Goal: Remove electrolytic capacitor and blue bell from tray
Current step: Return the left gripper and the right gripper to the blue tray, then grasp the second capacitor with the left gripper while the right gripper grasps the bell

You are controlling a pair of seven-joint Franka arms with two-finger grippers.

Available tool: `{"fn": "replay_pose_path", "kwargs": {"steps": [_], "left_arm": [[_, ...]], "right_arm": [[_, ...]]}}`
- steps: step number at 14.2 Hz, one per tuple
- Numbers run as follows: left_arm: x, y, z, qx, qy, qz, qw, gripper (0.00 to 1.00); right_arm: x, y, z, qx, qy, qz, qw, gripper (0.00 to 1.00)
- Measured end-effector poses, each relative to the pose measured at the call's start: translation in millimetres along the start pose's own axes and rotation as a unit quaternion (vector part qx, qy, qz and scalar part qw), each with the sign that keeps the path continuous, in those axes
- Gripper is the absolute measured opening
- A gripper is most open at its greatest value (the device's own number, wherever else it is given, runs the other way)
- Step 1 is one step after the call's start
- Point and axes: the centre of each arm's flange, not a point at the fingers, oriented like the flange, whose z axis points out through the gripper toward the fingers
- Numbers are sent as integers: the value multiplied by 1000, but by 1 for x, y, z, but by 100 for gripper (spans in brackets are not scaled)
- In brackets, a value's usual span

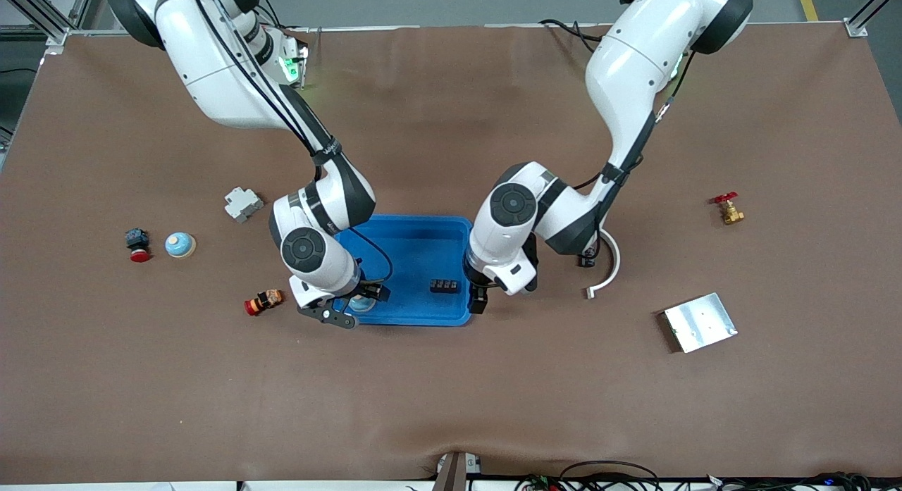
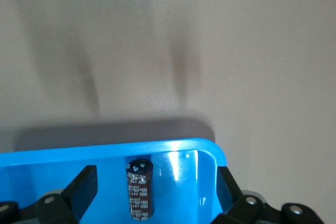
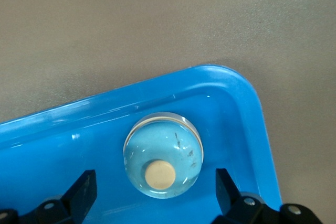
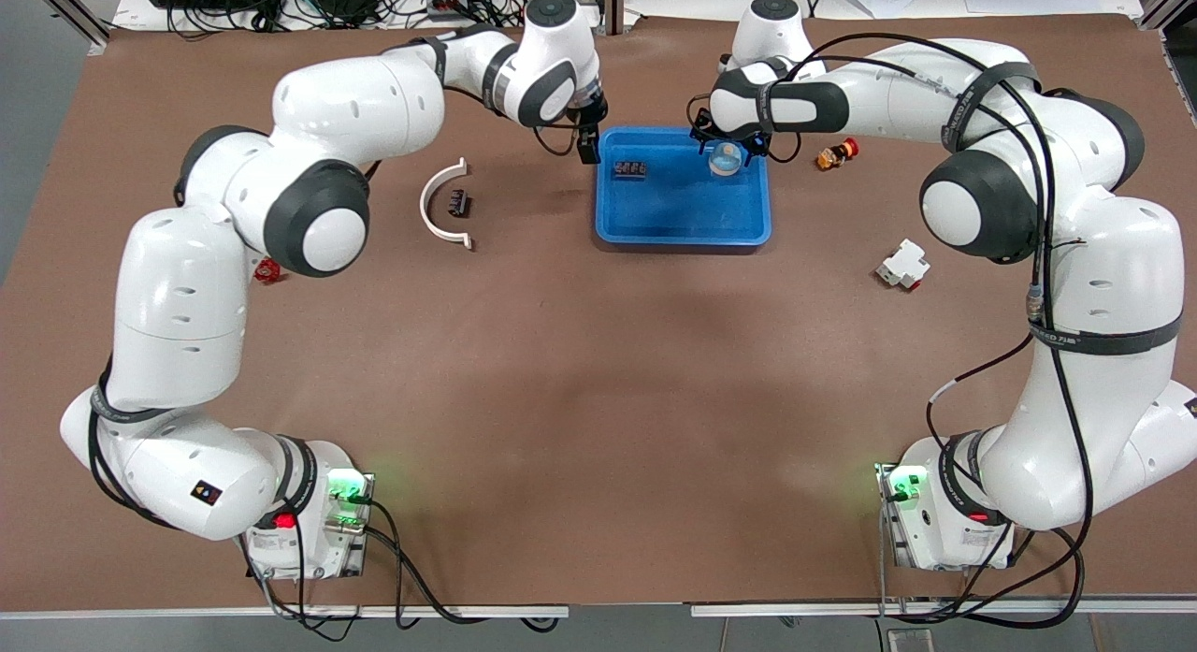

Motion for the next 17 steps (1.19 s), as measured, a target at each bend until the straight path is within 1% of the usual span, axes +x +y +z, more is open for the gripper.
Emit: {"fn": "replay_pose_path", "kwargs": {"steps": [3, 5, 7, 8, 10, 14, 17], "left_arm": [[-15, -11, 16, -1, 12, -2, 1000, 100], [-24, -16, 24, -2, 13, -6, 1000, 100], [-31, -19, 27, -9, 13, -11, 1000, 100], [-33, -20, 31, -14, 15, -12, 1000, 100], [-36, -23, 40, -25, 19, -16, 999, 100], [-45, -31, 58, -42, 22, -14, 999, 100], [-51, -31, 56, -50, 16, -11, 999, 100]], "right_arm": [[1, -1, 4, 5, 6, 0, 1000, 100], [3, -1, 4, 7, 9, -1, 1000, 95], [6, -3, -1, 9, 15, -4, 1000, 75], [7, -4, -3, 10, 16, -5, 1000, 62], [10, -6, -10, 10, 17, -5, 1000, 60], [19, -7, -33, -3, 6, -5, 1000, 60], [37, 18, -60, -20, -10, -53, 998, 60]]}}
